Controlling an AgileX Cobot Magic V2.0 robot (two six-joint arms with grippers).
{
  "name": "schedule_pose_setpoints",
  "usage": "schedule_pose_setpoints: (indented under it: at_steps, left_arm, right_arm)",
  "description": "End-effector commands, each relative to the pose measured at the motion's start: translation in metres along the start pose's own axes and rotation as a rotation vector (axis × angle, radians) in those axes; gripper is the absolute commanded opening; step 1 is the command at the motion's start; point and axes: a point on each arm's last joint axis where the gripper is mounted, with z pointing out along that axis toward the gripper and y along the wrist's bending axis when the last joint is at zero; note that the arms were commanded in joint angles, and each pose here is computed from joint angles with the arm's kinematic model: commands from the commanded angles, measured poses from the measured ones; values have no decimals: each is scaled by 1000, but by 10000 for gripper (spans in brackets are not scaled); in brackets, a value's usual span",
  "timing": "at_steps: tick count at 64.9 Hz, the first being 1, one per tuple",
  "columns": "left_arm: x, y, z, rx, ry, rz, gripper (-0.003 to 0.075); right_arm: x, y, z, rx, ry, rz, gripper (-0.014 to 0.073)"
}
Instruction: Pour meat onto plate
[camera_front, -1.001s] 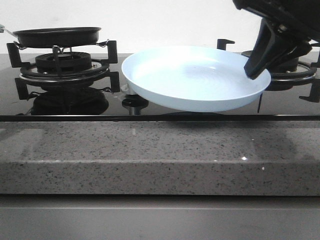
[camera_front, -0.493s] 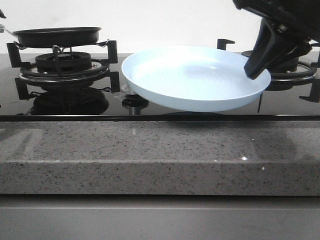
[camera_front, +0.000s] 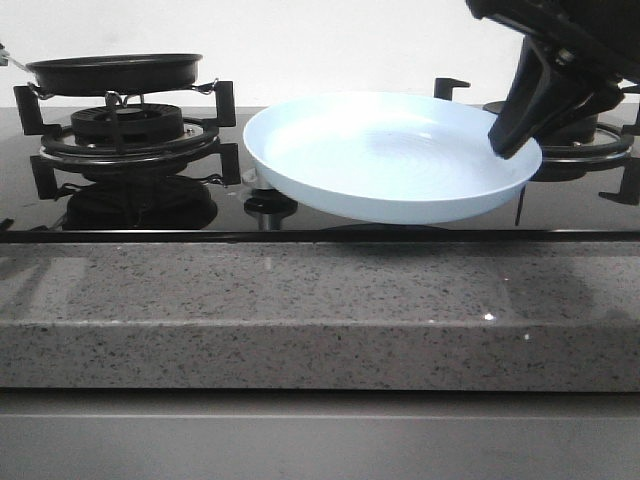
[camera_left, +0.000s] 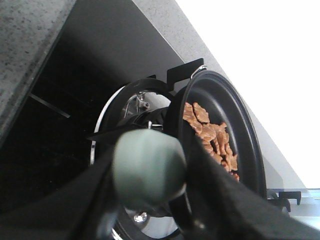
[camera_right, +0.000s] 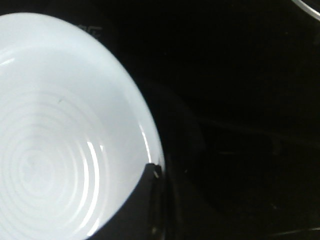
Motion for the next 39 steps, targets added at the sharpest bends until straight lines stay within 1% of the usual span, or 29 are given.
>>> schedule_pose_setpoints:
  at_steps: [1, 5, 10, 23, 28, 39]
  left_arm:
    - [-10, -26, -14, 65, -74, 19, 167]
    - [-10, -26, -14, 64, -76, 19, 115]
    - [-10, -26, -14, 63, -77, 19, 71]
    - [-10, -26, -14, 65, -75, 19, -11]
    - [-9, -28, -14, 85, -59, 13, -20]
    - [-7, -34, -17, 177, -24, -33, -20]
  right_arm:
    - [-9, 8, -16, -24, -85, -12, -60]
    - [-9, 8, -16, -24, -85, -12, -60]
    - [-9, 8, -16, -24, -85, -12, -60]
    - [-9, 8, -16, -24, -85, -12, -60]
    - [-9, 8, -16, -24, -85, -12, -60]
    - [-9, 8, -16, -24, -85, -12, -60]
